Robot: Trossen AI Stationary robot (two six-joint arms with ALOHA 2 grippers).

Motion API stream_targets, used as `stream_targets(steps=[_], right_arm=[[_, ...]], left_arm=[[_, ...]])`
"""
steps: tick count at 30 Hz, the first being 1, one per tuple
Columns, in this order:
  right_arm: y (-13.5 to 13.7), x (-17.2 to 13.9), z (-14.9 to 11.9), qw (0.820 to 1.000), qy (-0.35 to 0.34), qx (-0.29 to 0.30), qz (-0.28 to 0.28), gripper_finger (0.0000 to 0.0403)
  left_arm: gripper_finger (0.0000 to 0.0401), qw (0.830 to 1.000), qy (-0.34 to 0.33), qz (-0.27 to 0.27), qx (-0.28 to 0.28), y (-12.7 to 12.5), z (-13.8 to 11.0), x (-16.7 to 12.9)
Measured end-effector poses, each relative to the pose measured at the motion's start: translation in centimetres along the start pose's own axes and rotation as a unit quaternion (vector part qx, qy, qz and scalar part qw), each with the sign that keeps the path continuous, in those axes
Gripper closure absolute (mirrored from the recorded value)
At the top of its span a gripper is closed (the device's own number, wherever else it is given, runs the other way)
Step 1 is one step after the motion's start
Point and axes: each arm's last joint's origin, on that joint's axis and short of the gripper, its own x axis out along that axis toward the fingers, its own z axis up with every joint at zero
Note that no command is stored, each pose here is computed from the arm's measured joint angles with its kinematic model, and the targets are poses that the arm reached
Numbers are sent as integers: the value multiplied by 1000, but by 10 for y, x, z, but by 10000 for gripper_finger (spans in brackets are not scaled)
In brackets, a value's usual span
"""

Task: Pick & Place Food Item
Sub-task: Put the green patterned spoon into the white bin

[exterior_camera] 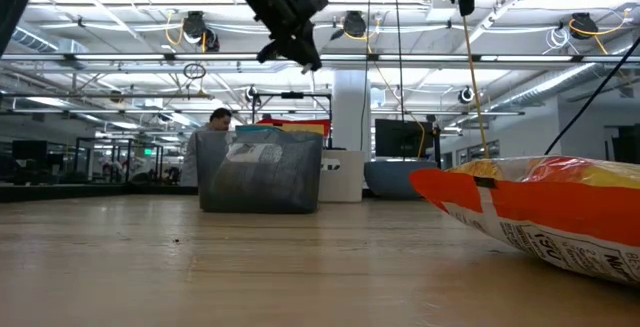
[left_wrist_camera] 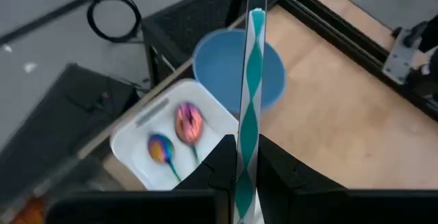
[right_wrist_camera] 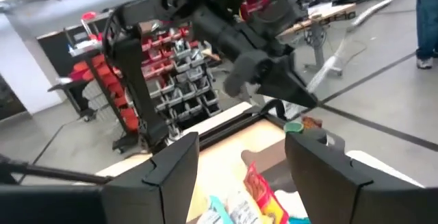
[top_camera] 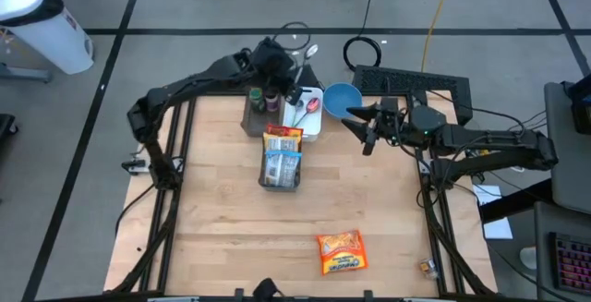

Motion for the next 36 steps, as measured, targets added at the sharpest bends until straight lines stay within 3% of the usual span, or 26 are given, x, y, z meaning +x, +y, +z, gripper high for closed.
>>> stream_targets(steps=[5, 11, 20, 36], right_arm=[[-4, 0, 2, 1000, -8, 0, -7, 194], [-4, 0, 3, 1000, -9, 1, -8, 195], [-5, 0, 0, 1000, 3, -4, -14, 195], [-6, 0, -1, 1000, 10, -6, -14, 195]], left_arm=[[366, 998, 67, 8, 5, 6, 13, 26], [366, 986, 161, 33, -18, 12, 8, 62], [366, 979, 194, 43, -40, 6, -6, 77], [366, 959, 256, 47, -110, -10, -56, 110]])
